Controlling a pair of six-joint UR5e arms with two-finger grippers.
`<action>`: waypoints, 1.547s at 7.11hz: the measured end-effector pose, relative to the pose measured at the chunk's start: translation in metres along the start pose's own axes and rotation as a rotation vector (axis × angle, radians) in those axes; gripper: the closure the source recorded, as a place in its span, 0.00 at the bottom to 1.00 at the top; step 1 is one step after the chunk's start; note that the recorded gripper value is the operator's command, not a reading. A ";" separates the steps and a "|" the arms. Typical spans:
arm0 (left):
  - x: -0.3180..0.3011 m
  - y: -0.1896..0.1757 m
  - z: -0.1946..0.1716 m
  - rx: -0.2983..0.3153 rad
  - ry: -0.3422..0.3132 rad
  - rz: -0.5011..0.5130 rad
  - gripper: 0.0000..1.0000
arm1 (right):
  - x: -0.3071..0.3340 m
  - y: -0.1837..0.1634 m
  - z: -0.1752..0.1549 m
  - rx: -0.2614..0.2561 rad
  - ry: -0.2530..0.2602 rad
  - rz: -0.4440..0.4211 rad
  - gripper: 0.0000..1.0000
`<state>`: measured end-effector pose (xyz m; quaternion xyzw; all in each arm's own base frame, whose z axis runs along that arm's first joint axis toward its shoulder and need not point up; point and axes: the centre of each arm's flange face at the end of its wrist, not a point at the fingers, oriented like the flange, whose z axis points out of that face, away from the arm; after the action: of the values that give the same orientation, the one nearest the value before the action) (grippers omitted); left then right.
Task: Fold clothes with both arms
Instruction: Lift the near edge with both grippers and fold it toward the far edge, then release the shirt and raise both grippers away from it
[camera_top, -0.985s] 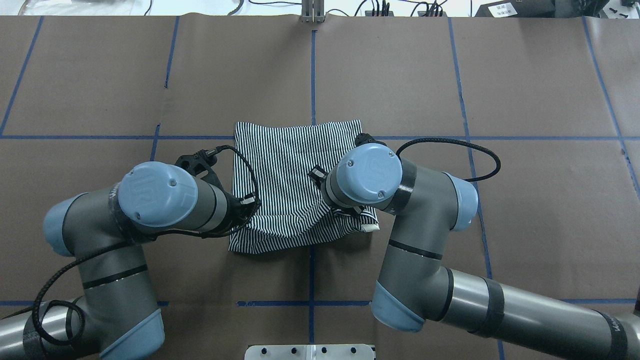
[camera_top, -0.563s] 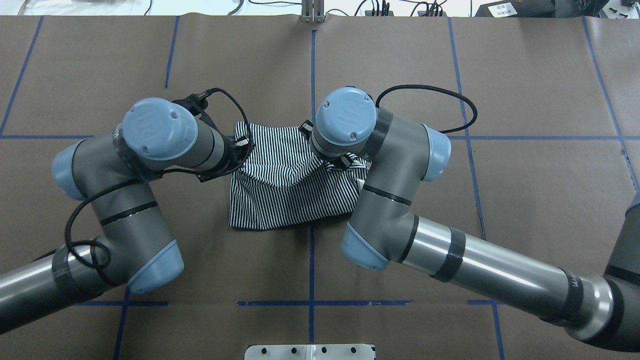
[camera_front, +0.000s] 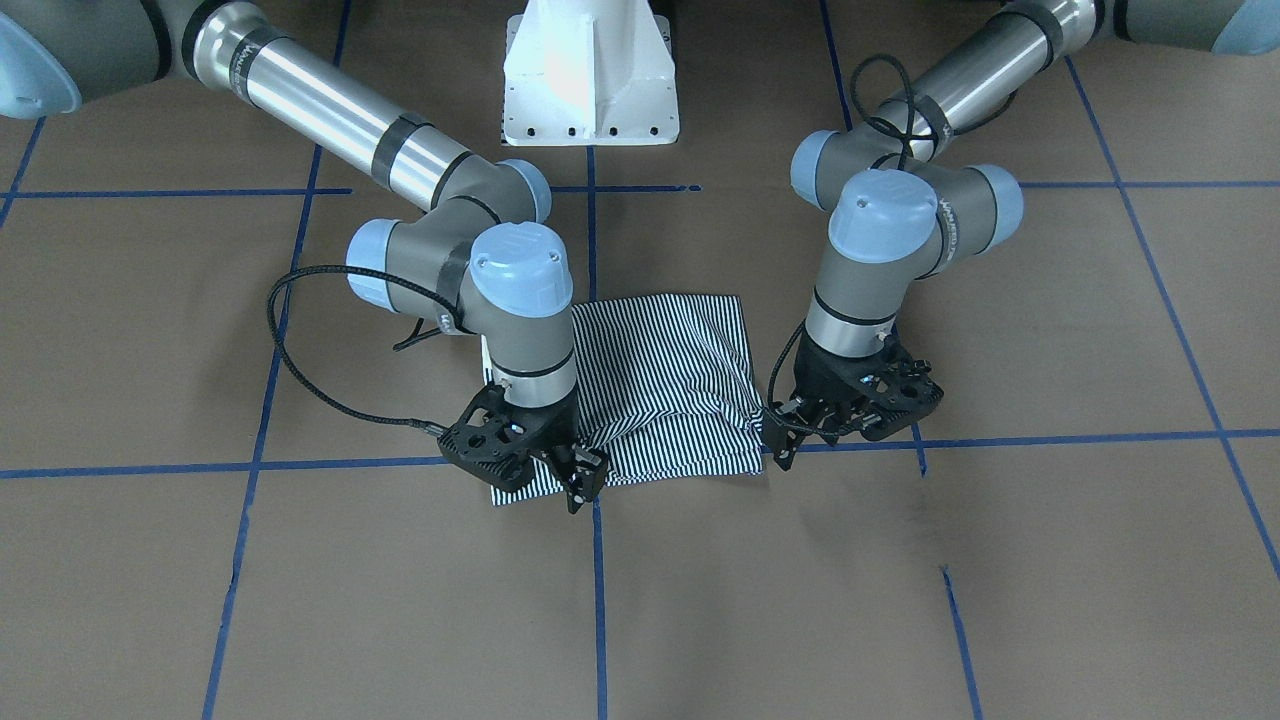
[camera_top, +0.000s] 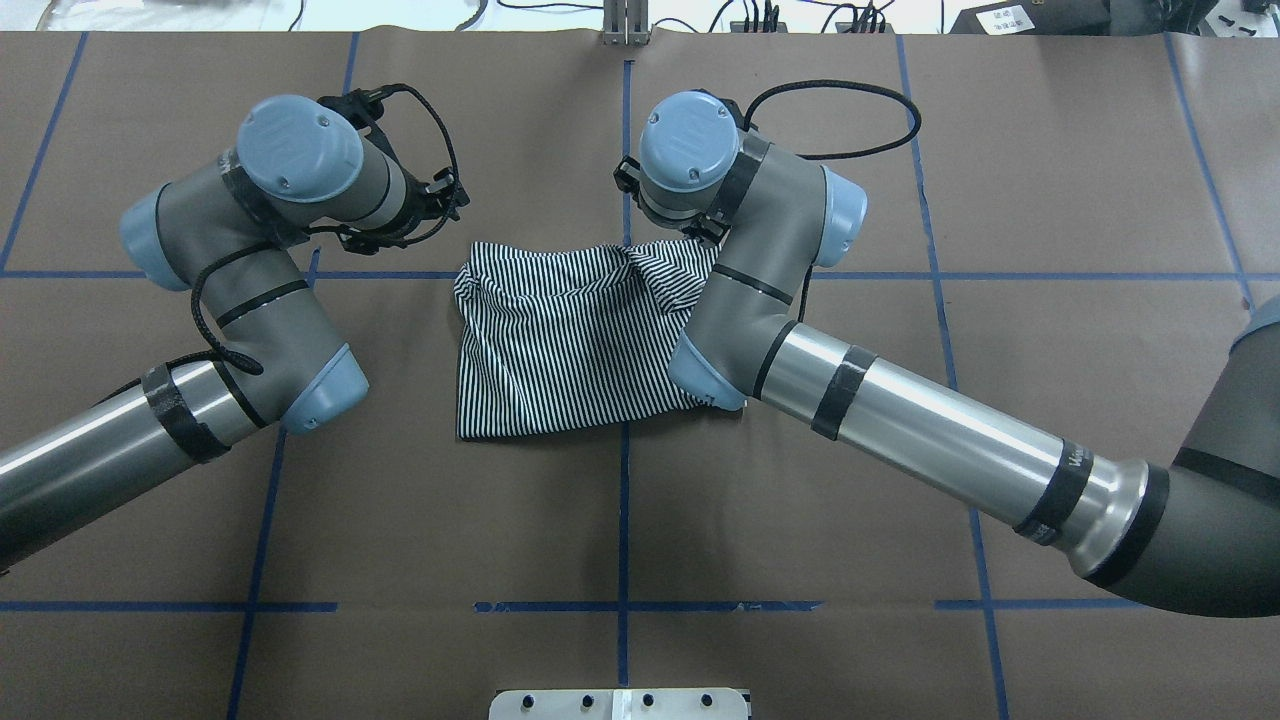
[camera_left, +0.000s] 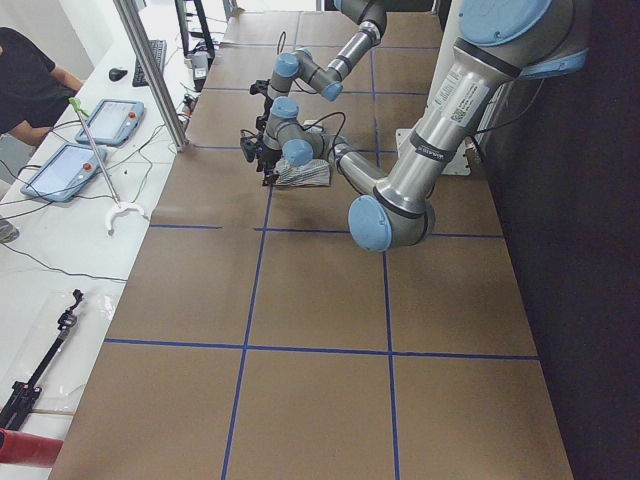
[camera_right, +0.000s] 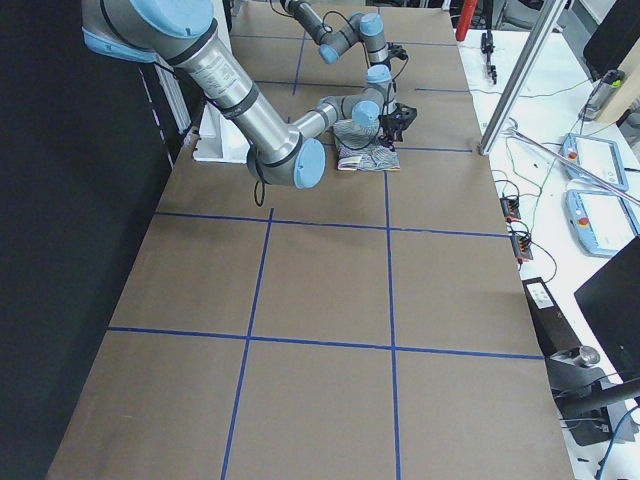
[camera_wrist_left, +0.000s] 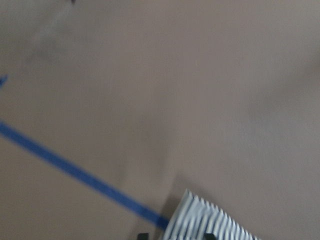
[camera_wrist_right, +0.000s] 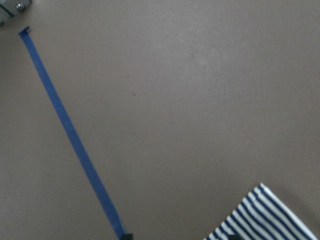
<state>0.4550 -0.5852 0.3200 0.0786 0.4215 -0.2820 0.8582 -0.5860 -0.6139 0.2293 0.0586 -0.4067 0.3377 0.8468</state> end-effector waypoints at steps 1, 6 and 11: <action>-0.003 -0.008 0.001 -0.007 0.000 0.003 0.00 | -0.005 -0.013 -0.006 -0.009 -0.006 -0.028 0.00; -0.058 -0.086 -0.058 -0.071 0.030 0.137 0.00 | -0.046 0.028 -0.056 -0.062 0.107 -0.543 0.00; -0.070 -0.106 -0.079 -0.054 0.010 0.173 0.00 | -0.019 0.081 -0.013 -0.058 0.239 -0.965 0.00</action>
<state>0.3086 -0.6145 0.3350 0.0929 0.4252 -0.1947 0.8790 -0.6357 -0.5572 0.1928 0.1774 -0.2425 -0.0996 0.9486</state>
